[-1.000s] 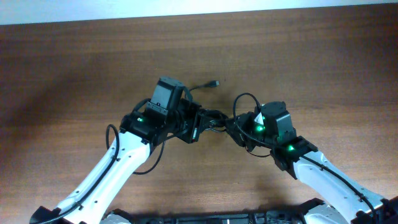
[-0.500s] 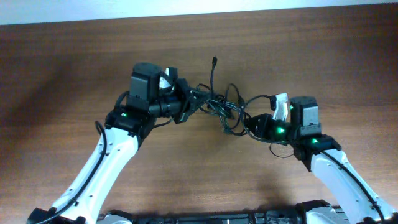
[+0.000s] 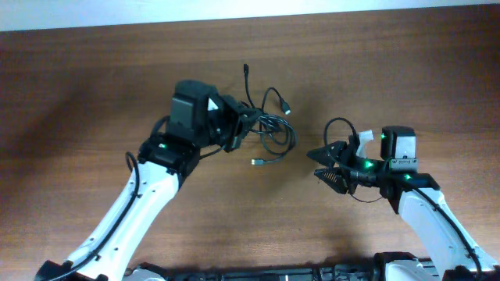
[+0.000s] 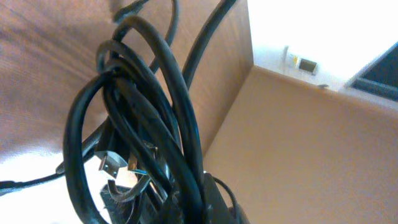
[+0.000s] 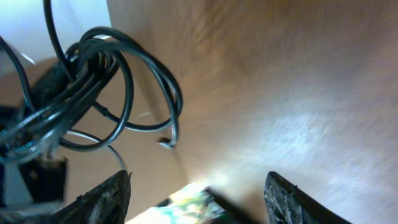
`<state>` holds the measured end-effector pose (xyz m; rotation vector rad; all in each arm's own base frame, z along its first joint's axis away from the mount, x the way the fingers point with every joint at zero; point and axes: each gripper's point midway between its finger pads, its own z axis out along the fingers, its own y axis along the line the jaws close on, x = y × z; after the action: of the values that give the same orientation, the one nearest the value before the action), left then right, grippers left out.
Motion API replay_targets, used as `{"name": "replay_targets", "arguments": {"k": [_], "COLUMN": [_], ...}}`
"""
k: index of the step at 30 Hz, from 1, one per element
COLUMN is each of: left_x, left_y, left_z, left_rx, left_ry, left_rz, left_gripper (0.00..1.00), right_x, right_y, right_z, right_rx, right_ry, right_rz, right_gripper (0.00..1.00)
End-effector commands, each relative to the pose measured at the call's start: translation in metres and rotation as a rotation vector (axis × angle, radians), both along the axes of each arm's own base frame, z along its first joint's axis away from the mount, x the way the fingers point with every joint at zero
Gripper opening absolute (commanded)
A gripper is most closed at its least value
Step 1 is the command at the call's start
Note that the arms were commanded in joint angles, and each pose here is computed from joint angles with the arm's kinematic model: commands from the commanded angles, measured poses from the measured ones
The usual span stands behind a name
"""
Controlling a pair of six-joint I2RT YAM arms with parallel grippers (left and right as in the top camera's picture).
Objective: Untangle cables
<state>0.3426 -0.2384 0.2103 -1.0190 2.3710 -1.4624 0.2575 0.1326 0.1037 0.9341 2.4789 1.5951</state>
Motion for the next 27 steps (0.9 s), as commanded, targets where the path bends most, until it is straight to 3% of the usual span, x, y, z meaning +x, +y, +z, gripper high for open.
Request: {"name": "replay_targets", "arguments": {"k": [1, 4, 9, 15, 19, 27], "left_x": [0.003, -0.005, -0.005, -0.008, -0.011, -0.009], "left_y": [-0.007, -0.003, 0.002, 0.000, 0.011, -0.005], "left_z": [0.013, -0.004, -0.009, -0.010, -0.022, -0.005], "left_rx": [-0.018, 0.050, 0.073, 0.058, 0.117, 0.036], "left_ry": [0.036, 0.091, 0.103, 0.128, 0.157, 0.121], "left_rz": [0.172, 0.243, 0.265, 0.266, 0.295, 0.243], "left_gripper": [0.00, 0.00, 0.00, 0.00, 0.00, 0.00], "right_x": [-0.001, 0.016, 0.014, 0.024, 0.024, 0.024], "right_y": [0.026, 0.054, 0.080, 0.073, 0.073, 0.075], "right_z": [0.010, 0.024, 0.008, 0.001, 0.001, -0.008], "right_rx": [0.122, 0.123, 0.049, -0.012, -0.012, -0.012], "right_ry": [0.181, 0.131, 0.209, 0.171, 0.171, 0.213], "right_rz": [-0.050, -0.096, -0.238, -0.331, -0.334, -0.340], "right_gripper": [0.67, 0.72, 0.71, 0.71, 0.72, 0.70]}}
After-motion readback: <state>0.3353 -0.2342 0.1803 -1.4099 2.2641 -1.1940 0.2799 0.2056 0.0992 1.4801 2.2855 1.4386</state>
